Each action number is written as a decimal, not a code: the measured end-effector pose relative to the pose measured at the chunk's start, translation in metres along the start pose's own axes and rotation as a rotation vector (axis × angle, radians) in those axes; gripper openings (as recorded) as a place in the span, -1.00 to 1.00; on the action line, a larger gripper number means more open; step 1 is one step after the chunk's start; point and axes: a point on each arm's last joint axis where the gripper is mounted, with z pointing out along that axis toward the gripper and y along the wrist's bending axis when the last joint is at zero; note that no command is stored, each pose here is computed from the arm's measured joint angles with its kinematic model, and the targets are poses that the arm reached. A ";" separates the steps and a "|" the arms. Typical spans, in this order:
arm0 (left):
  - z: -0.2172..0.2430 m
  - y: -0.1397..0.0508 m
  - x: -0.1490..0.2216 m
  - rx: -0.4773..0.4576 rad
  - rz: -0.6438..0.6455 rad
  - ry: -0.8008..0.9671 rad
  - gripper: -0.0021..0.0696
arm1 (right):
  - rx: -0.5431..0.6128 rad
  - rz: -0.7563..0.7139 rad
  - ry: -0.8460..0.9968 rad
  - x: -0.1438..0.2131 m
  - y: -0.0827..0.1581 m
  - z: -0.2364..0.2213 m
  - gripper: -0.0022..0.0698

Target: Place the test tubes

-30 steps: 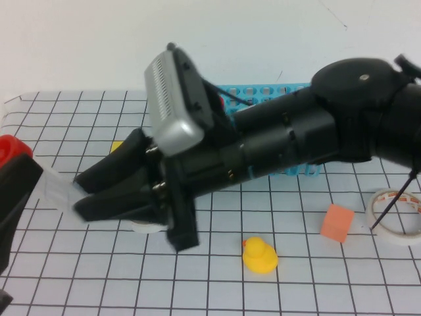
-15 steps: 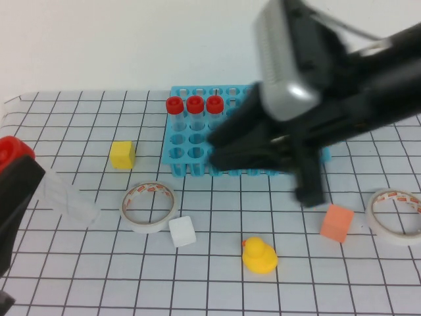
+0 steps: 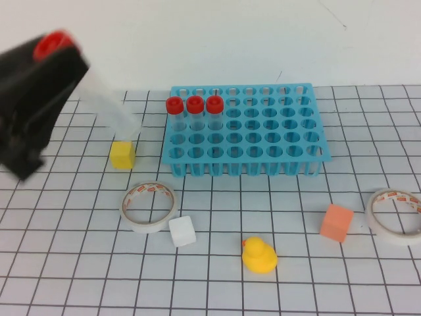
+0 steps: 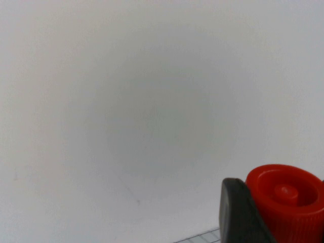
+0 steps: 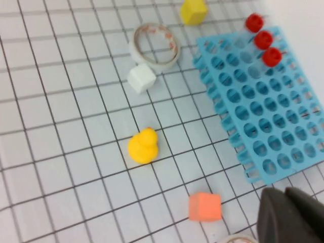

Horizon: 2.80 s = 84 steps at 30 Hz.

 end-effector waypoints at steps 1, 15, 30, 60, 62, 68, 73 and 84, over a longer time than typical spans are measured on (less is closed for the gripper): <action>0.008 0.004 -0.002 0.028 -0.020 -0.006 -0.20 | 0.010 0.008 -0.013 0.003 0.004 -0.007 -0.92; 0.128 0.051 0.030 0.238 0.041 0.048 -0.20 | -0.035 0.148 -0.214 0.113 0.106 -0.009 -0.92; 0.200 0.111 0.147 0.058 0.027 0.142 -0.20 | -0.096 0.200 -0.133 0.173 0.142 0.034 -0.94; 0.229 0.142 0.203 0.085 0.174 0.217 -0.20 | -0.111 0.203 -0.116 0.175 0.144 0.037 -0.94; 0.229 0.142 0.203 0.088 0.180 0.219 -0.20 | -0.111 0.203 -0.116 0.175 0.144 0.037 -0.94; 0.232 0.137 0.204 0.105 0.195 0.219 -0.20 | -0.111 0.203 -0.116 0.175 0.144 0.037 -0.94; 0.239 0.119 0.215 0.105 0.291 0.268 -0.20 | -0.111 0.203 -0.116 0.175 0.144 0.037 -0.94; 0.242 0.124 0.210 -0.016 0.195 0.222 -0.20 | -0.112 0.204 -0.117 0.175 0.144 0.037 -0.94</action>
